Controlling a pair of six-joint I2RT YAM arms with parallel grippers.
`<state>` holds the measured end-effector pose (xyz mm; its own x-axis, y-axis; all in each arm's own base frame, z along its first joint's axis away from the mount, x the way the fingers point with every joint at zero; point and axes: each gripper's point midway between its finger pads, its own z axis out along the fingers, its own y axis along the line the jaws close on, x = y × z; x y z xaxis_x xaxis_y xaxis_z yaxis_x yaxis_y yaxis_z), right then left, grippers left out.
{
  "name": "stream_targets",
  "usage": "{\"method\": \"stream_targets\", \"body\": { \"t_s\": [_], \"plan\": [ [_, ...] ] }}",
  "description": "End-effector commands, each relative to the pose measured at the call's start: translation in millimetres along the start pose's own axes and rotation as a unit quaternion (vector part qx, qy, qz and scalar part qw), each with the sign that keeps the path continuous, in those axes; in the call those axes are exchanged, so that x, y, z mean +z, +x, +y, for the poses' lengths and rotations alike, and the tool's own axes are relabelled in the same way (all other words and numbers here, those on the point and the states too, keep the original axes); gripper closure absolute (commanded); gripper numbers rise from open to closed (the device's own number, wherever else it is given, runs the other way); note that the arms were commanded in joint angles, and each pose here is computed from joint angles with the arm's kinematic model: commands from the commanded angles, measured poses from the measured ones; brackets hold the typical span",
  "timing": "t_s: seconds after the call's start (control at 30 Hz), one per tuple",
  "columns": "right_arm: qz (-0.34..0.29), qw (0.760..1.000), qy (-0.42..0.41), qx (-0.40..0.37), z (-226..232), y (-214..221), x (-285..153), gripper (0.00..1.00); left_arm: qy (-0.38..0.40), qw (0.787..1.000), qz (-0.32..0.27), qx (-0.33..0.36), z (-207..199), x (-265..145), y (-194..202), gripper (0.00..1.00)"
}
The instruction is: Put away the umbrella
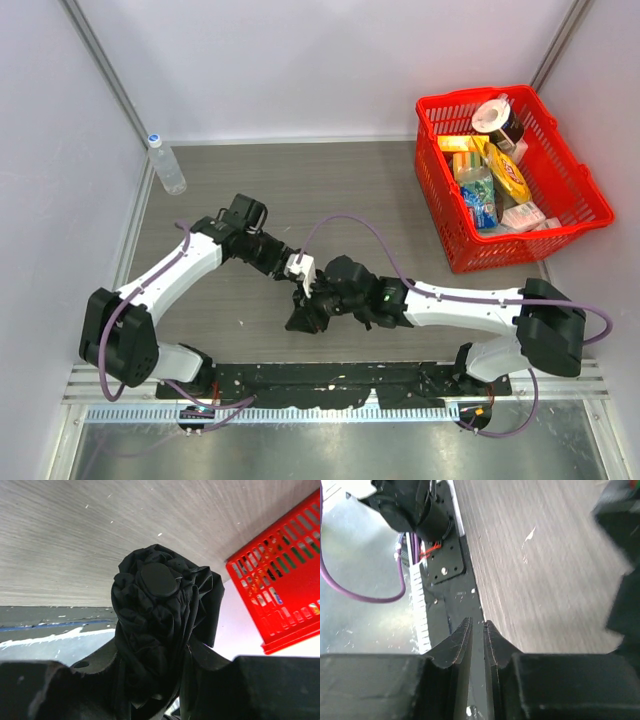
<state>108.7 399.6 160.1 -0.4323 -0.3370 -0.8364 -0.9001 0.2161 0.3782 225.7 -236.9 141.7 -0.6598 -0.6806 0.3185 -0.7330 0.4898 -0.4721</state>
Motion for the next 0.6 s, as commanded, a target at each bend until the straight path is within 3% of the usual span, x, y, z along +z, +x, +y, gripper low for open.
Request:
{"method": "stream_targets", "body": {
  "t_s": [0.0,0.13,0.27,0.37,0.5,0.57],
  "plan": [
    [0.011,0.998,0.003,0.057,-5,14,-1,0.8,0.077,0.997,0.02,0.015,-37,-24,12,1.0],
    [0.014,0.998,0.019,0.062,-9,17,-9,0.8,0.067,0.997,-0.012,0.023,-34,-29,3,1.0],
    [-0.036,0.998,0.002,0.049,17,-32,-38,0.77,0.081,0.994,-0.045,0.052,-37,-31,-7,1.0],
    [-0.053,0.997,-0.007,0.047,33,-54,-58,0.73,0.096,0.985,-0.104,0.101,-42,-38,-21,1.0],
    [-0.09,0.994,0.03,0.048,31,-81,-79,0.69,0.148,0.955,-0.191,0.174,-58,-64,-38,1.0],
    [-0.109,0.991,0.069,0.046,20,-90,-88,0.68,0.192,0.921,-0.253,0.227,-77,-84,-47,1.0]
  ]
}}
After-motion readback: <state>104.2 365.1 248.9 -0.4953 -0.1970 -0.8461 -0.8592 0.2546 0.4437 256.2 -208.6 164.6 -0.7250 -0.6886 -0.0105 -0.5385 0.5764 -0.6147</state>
